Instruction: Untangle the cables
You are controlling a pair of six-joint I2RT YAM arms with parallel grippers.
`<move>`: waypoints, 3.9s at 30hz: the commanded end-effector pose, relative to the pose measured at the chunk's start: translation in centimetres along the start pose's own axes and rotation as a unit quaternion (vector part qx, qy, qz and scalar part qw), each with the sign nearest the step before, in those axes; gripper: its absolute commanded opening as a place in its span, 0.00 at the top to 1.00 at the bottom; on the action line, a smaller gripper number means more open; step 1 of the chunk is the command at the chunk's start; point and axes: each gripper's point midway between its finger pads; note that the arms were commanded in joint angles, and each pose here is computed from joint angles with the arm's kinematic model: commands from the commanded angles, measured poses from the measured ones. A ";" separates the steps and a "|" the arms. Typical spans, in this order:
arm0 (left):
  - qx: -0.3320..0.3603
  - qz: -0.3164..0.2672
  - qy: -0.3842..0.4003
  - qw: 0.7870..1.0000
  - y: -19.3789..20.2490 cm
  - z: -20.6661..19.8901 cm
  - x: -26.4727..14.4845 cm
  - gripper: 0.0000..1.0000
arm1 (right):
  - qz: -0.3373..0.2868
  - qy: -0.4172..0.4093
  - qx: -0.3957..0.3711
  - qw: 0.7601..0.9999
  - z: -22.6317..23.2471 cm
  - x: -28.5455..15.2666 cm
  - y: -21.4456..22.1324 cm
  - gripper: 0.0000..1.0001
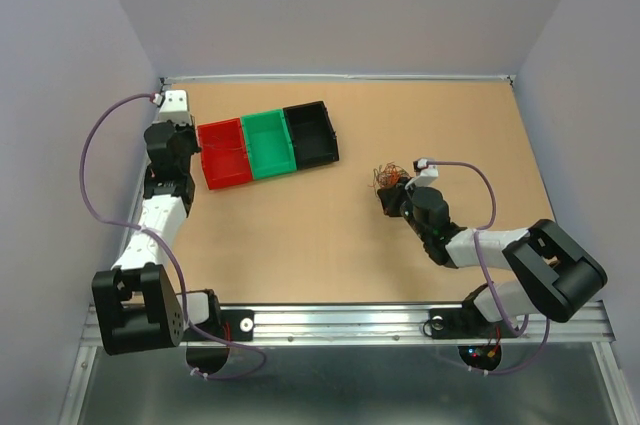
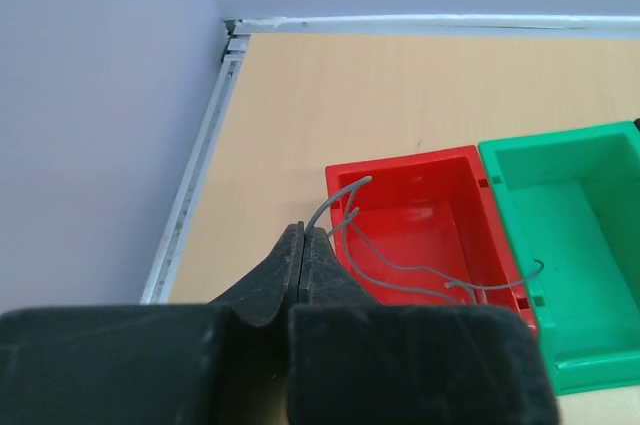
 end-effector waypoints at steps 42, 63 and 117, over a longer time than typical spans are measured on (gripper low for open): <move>0.004 -0.241 0.055 0.969 -14.3 1.4 -9.1 1.00 | -0.002 -0.027 0.009 1.000 1.5 0.9 -0.2 0.99; 0.128 0.197 0.068 0.970 10.8 -5.7 5.7 1.00 | -0.003 -0.031 0.008 0.999 1.4 0.4 -0.2 0.99; 0.236 -0.068 0.558 0.792 2.3 -32.5 -15.5 0.14 | 0.126 -0.346 -0.086 0.926 12.4 -3.2 4.9 0.94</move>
Point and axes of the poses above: each gripper's point midway between its finger pads, its own x axis out along the fingers, its own z axis along the line the jaws close on, y = z × x, and after that the axes turned 6 degrees about x, right-handed
